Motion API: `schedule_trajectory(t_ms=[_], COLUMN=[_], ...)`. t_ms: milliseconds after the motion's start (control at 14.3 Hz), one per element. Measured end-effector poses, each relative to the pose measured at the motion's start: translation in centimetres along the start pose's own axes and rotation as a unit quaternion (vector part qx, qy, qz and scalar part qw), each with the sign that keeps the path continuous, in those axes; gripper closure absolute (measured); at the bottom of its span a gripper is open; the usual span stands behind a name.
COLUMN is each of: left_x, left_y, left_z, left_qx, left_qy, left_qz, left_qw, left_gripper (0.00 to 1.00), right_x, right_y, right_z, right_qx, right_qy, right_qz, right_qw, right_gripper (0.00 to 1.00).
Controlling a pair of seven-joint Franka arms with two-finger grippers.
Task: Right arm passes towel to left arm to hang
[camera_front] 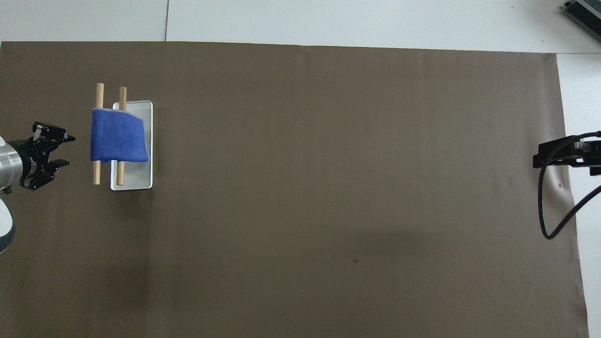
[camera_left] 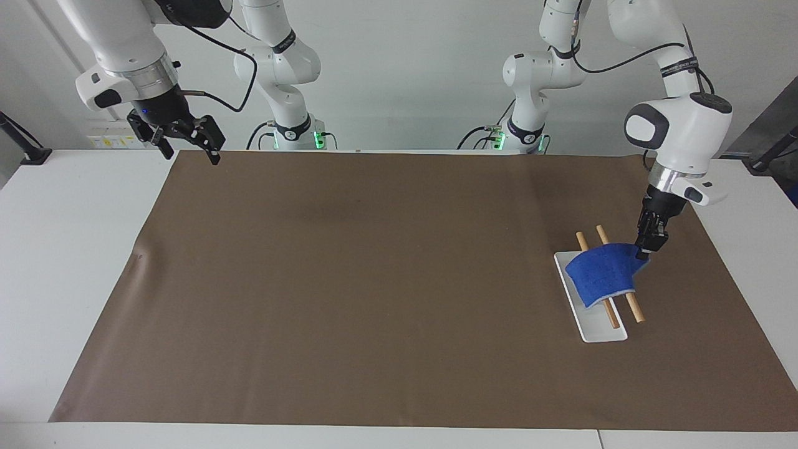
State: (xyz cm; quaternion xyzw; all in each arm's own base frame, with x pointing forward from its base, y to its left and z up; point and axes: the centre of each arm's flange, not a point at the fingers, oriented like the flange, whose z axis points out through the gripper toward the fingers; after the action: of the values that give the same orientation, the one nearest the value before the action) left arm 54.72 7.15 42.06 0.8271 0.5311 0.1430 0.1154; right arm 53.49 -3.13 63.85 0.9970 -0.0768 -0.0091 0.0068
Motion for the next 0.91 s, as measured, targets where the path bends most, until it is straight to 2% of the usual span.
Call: schedule_trajectory(t_ms=[140, 210, 419, 559, 768, 908], left_x=[0.0, 0.1, 0.3, 0.3, 0.8, 1.1], left_y=[0.1, 0.2, 0.7, 1.1, 3.3, 5.1], left_z=[-0.1, -0.2, -0.8, -1.2, -3.4, -5.4], left_qx=[-0.001, -0.003, -0.007, 0.004, 0.053, 0.082], left_qy=[0.001, 0.002, 0.009, 0.014, -0.008, -0.035], left_qz=[0.001, 0.005, 0.047, 0.094, 0.168, 0.225], left_qw=[1.0, 1.0, 0.999, 0.995, 0.984, 0.97], left_gripper=[0.1, 0.01, 0.01, 0.02, 0.08, 0.11], right_x=[-0.2, -0.2, -0.4, -0.4, -0.4, -0.4], right_y=[0.0, 0.0, 0.1, 0.1, 0.1, 0.1], right_z=[0.3, 0.4, 0.4, 0.4, 0.4, 0.4], right_qx=[0.0, 0.0, 0.0, 0.0, 0.0, 0.0], right_qy=[-0.003, -0.004, -0.005, -0.005, -0.006, -0.006], right_qz=[0.0, 0.0, 0.001, 0.001, 0.001, 0.001], right_qw=[1.0, 1.0, 1.0, 1.0, 1.0, 1.0], right_gripper=[0.0, 0.0, 0.0, 0.0, 0.0, 0.0])
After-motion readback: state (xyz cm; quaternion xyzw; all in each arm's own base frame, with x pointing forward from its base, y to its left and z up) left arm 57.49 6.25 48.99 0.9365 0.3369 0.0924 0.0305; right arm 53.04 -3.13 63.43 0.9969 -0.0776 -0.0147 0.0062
